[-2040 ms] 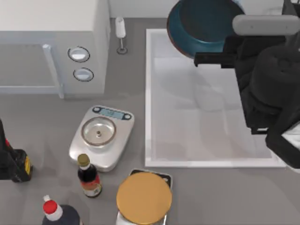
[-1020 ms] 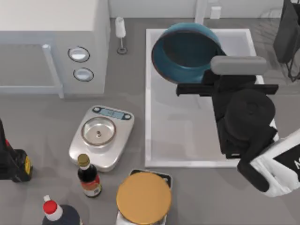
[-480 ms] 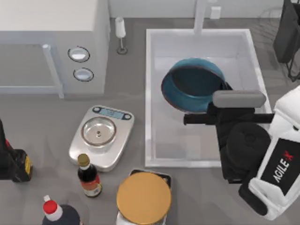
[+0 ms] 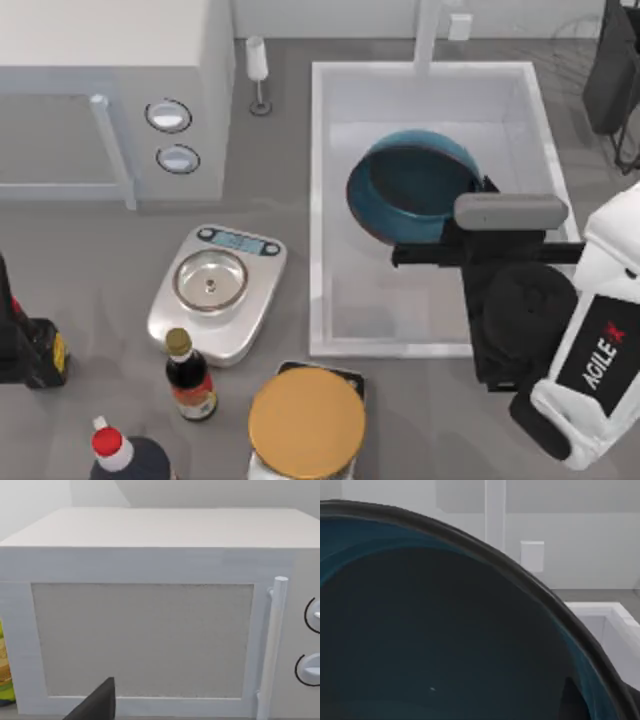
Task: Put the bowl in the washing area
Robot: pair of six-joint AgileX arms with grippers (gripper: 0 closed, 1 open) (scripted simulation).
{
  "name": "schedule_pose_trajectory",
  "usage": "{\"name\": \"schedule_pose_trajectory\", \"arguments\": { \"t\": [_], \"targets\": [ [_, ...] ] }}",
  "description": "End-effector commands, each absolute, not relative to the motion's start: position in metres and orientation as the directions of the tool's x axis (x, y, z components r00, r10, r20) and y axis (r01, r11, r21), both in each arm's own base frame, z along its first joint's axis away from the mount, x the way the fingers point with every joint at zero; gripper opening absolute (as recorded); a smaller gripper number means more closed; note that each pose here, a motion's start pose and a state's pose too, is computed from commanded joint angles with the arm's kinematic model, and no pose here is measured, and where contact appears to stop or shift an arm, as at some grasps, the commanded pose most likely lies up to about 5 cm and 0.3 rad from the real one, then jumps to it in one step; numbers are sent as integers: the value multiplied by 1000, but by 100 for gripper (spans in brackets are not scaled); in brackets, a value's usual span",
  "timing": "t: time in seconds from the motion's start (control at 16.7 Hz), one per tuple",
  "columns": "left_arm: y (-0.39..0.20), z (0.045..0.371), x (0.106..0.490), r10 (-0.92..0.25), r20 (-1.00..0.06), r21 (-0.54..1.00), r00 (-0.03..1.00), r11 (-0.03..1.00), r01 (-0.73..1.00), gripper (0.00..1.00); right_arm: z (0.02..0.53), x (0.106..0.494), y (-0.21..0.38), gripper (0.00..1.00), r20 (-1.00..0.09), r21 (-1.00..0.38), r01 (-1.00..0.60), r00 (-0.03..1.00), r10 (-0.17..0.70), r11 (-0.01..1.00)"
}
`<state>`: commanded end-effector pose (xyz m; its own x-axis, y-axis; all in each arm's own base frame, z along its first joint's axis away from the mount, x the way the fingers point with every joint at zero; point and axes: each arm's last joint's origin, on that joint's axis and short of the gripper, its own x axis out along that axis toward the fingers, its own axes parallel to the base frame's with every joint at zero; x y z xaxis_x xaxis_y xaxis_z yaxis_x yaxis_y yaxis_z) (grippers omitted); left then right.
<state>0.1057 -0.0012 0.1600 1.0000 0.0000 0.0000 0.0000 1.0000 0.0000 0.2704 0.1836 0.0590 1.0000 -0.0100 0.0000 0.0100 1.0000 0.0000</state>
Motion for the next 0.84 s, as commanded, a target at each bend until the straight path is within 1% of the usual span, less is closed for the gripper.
{"name": "schedule_pose_trajectory", "arguments": {
  "t": [0.48, 0.54, 0.84],
  "targets": [
    [-1, 160, 106, 0, 0, 0, 1000, 1000, 0, 100, 59, 270, 184, 98, 0, 0, 10, 1000, -10, 1000],
    [-1, 160, 106, 0, 0, 0, 1000, 1000, 0, 100, 59, 270, 184, 100, 0, 0, 10, 1000, -10, 1000],
    [-1, 160, 106, 0, 0, 0, 1000, 1000, 0, 100, 59, 270, 184, 100, 0, 0, 10, 1000, -10, 1000]
  ]
}}
